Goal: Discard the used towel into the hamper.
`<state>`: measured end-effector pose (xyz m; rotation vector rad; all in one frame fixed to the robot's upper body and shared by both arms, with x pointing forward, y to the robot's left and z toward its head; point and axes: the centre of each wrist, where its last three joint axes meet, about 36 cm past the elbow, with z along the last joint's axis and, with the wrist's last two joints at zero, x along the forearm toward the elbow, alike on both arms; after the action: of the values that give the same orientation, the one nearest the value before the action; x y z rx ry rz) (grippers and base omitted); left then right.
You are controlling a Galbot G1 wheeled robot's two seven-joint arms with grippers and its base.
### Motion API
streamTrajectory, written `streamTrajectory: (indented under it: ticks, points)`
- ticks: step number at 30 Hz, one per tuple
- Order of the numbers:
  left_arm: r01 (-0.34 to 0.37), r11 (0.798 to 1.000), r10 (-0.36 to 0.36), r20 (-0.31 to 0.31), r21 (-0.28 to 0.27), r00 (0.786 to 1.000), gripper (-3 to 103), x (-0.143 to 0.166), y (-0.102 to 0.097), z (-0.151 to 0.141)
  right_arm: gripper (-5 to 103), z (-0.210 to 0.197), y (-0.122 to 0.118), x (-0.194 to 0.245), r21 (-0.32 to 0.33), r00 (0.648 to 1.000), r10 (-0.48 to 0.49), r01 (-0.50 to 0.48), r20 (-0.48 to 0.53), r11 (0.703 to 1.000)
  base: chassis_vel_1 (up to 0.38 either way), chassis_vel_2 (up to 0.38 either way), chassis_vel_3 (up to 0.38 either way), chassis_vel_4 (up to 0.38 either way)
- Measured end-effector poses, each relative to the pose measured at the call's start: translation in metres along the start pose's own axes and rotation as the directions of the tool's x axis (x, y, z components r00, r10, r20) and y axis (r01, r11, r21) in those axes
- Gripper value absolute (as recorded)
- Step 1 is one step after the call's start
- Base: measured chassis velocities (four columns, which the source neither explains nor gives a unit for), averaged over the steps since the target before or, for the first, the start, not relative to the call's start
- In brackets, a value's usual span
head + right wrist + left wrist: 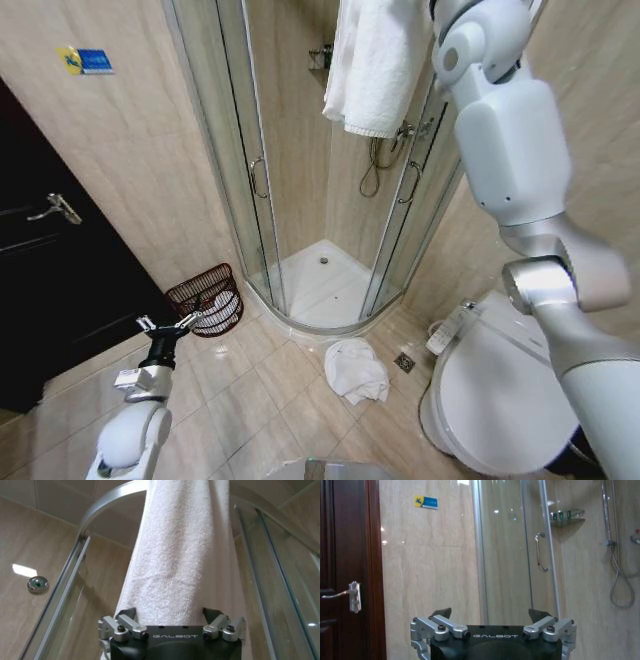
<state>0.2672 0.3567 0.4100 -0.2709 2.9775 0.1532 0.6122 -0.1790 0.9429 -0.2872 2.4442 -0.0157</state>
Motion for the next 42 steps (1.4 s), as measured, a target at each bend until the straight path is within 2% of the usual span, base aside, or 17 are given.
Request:
streamTrajectory:
  ticks: [6,10,12,15,20,22,24,27,28,31,42]
  points:
    - [0.006,1.000,-0.006,0.008,-0.004,1.000,100,0.005,0.003,0.001,73,0.000,-0.003,0.000,0.002,1.000,0.006,-0.006,0.000,1.000,0.000,0.000,0.000,0.000]
    - [0.014,1.000,-0.014,0.014,-0.002,1.000,100,0.006,0.003,0.002,65,-0.001,-0.005,0.001,0.004,1.000,0.015,-0.015,0.001,1.000,0.000,0.000,0.000,0.000]
    - [0.021,1.000,-0.021,0.018,0.004,1.000,100,0.005,0.003,0.002,57,-0.002,-0.007,0.004,0.008,1.000,0.021,-0.021,-0.002,1.000,0.000,0.000,0.000,0.000]
    - [0.024,1.000,-0.024,0.021,0.007,0.999,100,0.005,0.003,0.002,52,-0.003,-0.010,0.007,0.021,1.000,0.017,-0.017,-0.007,1.000,0.000,0.000,0.000,0.000]
    - [0.023,1.000,-0.023,0.023,0.016,0.999,100,0.005,0.000,0.002,37,-0.004,-0.019,0.011,0.035,1.000,0.014,-0.014,-0.013,0.999,0.000,0.000,0.000,0.000]
    - [0.022,1.000,-0.023,0.024,0.018,0.999,100,0.005,-0.001,0.003,29,-0.004,-0.021,0.015,0.033,1.000,0.009,-0.009,-0.014,0.999,0.000,0.000,0.000,0.000]
    - [0.022,1.000,-0.023,0.024,0.018,0.999,100,0.005,-0.001,0.003,29,-0.003,-0.020,0.017,0.031,1.000,0.004,-0.004,-0.014,1.000,0.000,0.000,0.000,0.000]
    - [0.023,1.000,-0.024,0.025,0.019,0.999,100,0.005,-0.002,0.004,18,0.004,-0.019,0.028,0.022,1.000,-0.011,0.011,-0.022,1.000,0.000,0.000,0.000,0.000]
    - [0.023,1.000,-0.024,0.025,0.019,0.999,100,0.005,-0.002,0.004,18,0.004,-0.019,0.028,0.022,1.000,-0.011,0.011,-0.022,1.000,0.000,0.000,0.000,0.000]
    - [0.024,1.000,-0.025,0.028,0.019,0.999,100,0.005,-0.002,0.004,7,0.014,-0.014,0.045,-0.010,0.999,-0.022,0.021,-0.041,1.000,0.000,0.000,0.000,0.000]
    - [0.028,0.999,-0.028,0.030,0.017,0.999,100,0.007,-0.001,0.005,5,0.039,-0.012,0.080,-0.027,0.996,-0.039,0.037,-0.082,0.999,0.000,0.000,0.000,0.000]
